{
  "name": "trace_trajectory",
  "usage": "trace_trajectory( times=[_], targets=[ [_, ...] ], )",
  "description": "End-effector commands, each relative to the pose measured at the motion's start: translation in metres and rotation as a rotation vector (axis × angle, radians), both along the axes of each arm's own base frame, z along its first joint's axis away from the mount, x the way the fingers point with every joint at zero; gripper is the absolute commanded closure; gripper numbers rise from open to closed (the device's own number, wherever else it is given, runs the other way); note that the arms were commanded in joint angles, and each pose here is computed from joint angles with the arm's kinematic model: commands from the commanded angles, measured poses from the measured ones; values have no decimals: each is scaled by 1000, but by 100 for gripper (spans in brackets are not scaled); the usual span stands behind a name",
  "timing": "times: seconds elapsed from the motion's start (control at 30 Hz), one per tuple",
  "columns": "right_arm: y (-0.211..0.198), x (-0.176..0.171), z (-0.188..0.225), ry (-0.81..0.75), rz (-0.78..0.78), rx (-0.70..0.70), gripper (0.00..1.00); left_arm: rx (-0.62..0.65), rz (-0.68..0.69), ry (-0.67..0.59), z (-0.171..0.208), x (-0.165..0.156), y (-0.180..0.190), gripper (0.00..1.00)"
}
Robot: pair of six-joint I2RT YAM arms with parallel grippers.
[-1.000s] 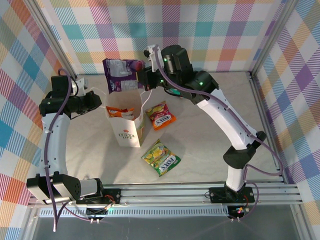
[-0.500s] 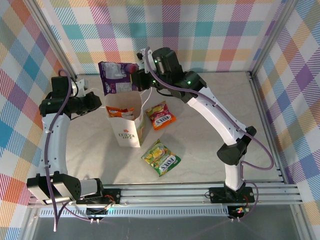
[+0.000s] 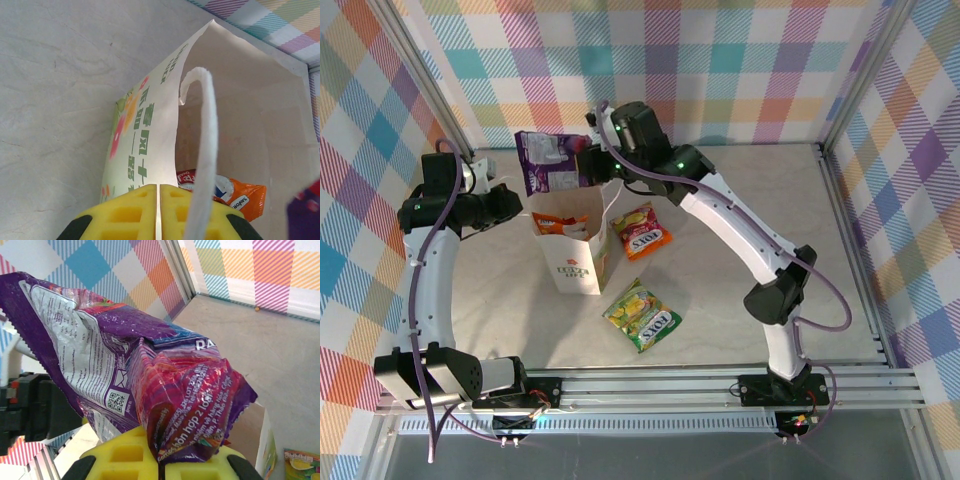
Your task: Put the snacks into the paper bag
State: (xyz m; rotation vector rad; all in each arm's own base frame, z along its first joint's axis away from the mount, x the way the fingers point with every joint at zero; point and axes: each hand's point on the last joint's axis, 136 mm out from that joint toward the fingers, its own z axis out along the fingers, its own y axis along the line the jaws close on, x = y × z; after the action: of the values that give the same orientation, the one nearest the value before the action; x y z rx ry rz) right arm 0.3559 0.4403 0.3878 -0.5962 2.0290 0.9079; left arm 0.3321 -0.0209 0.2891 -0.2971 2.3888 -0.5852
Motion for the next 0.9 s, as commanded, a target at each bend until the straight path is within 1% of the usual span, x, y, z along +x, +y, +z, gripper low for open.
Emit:
trace_trajectory(
  times=[0.0,0.33,0.53,0.87],
  targets=[
    [6,9,30,-59,-40,89,100,9,4,-17,3,-3,6,90],
    [16,19,-3,7,-61,53,100,10,6,-14,3,-1,7,90],
    [17,22,-16,25,-70,26,100,11,6,-9,1,-1,7,90],
    [21,21,-34,72,-56,-2,96,16,6,-9,2,-2,7,90]
  ],
)
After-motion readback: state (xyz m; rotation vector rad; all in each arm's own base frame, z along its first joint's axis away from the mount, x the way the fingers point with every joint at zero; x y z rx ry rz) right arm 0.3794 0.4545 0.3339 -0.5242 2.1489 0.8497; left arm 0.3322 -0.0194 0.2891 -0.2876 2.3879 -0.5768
